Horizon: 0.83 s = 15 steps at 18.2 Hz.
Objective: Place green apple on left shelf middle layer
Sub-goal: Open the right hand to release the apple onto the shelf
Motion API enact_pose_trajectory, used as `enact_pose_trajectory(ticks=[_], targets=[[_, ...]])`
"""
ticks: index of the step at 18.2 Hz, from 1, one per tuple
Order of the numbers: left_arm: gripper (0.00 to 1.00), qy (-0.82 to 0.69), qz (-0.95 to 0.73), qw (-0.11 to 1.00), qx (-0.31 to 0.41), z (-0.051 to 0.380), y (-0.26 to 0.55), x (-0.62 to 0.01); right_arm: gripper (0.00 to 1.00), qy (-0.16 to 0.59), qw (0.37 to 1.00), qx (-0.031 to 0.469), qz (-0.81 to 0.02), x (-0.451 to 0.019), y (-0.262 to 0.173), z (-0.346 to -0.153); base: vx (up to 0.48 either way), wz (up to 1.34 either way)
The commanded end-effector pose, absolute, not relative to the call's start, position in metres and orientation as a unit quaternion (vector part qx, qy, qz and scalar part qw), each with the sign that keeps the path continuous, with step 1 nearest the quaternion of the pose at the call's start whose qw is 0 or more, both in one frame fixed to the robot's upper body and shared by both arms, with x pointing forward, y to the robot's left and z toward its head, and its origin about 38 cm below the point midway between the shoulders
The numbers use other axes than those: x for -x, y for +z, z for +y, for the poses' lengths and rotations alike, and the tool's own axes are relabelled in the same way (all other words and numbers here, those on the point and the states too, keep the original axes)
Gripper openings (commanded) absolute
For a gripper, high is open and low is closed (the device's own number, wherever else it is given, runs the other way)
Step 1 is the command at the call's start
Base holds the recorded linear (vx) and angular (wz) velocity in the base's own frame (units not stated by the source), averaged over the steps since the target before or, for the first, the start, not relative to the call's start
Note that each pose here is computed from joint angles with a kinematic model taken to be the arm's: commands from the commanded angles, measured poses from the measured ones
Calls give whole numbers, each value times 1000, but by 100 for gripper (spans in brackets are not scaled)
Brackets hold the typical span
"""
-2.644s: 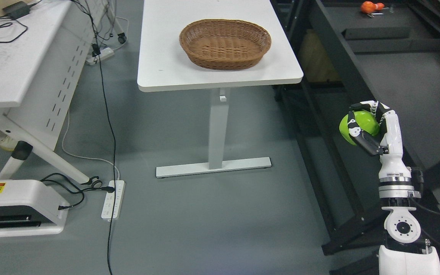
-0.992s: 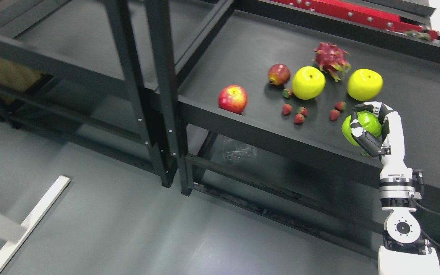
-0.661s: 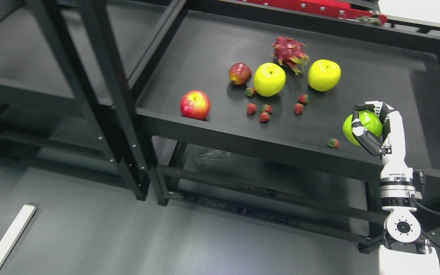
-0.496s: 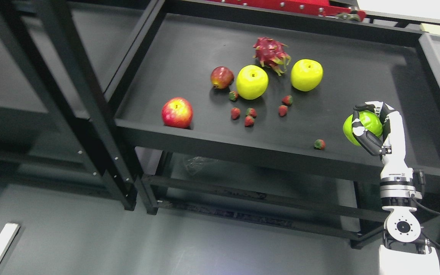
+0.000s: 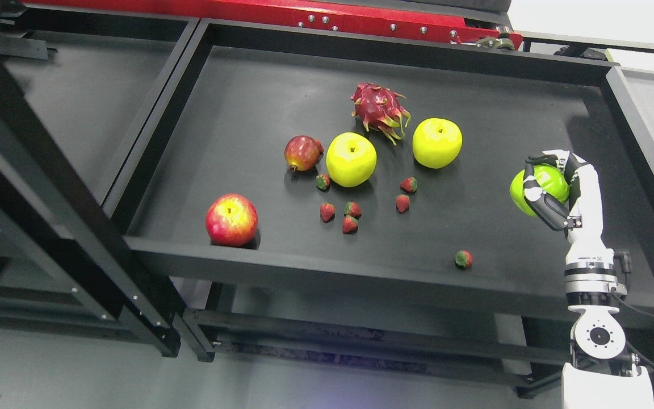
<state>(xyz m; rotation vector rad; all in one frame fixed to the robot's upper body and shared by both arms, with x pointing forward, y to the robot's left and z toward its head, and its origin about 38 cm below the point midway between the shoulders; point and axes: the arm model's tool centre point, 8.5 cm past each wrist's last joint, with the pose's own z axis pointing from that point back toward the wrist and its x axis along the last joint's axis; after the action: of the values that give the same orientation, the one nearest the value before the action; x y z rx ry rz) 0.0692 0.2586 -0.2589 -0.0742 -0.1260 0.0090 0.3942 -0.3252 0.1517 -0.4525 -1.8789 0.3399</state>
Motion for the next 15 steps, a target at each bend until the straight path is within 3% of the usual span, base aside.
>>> enact_pose_trajectory(ticks=[1, 5, 7, 8, 9, 12, 15], targets=[[100, 5, -63, 998, 28, 270, -258, -69, 3, 143, 557, 190, -796, -394, 151, -324, 199, -47], [100, 5, -63, 998, 28, 270, -258, -69, 3, 142, 557, 190, -796, -394, 151, -325, 216, -23], [100, 5, -63, 998, 28, 270, -258, -69, 8, 141, 557, 190, -796, -394, 151, -325, 163, 11], [100, 5, -63, 998, 29, 270, -258, -69, 30, 141, 559, 190, -794, -394, 150, -324, 153, 22], [100, 5, -63, 998, 28, 270, -258, -69, 70, 138, 565, 189, -792, -395, 149, -324, 132, 33], [100, 5, -63, 998, 28, 270, -258, -69, 89, 134, 568, 178, -792, -396, 148, -319, 107, 28], [100, 5, -63, 998, 28, 270, -258, -69, 99, 132, 569, 174, -793, -396, 147, -317, 51, 14]])
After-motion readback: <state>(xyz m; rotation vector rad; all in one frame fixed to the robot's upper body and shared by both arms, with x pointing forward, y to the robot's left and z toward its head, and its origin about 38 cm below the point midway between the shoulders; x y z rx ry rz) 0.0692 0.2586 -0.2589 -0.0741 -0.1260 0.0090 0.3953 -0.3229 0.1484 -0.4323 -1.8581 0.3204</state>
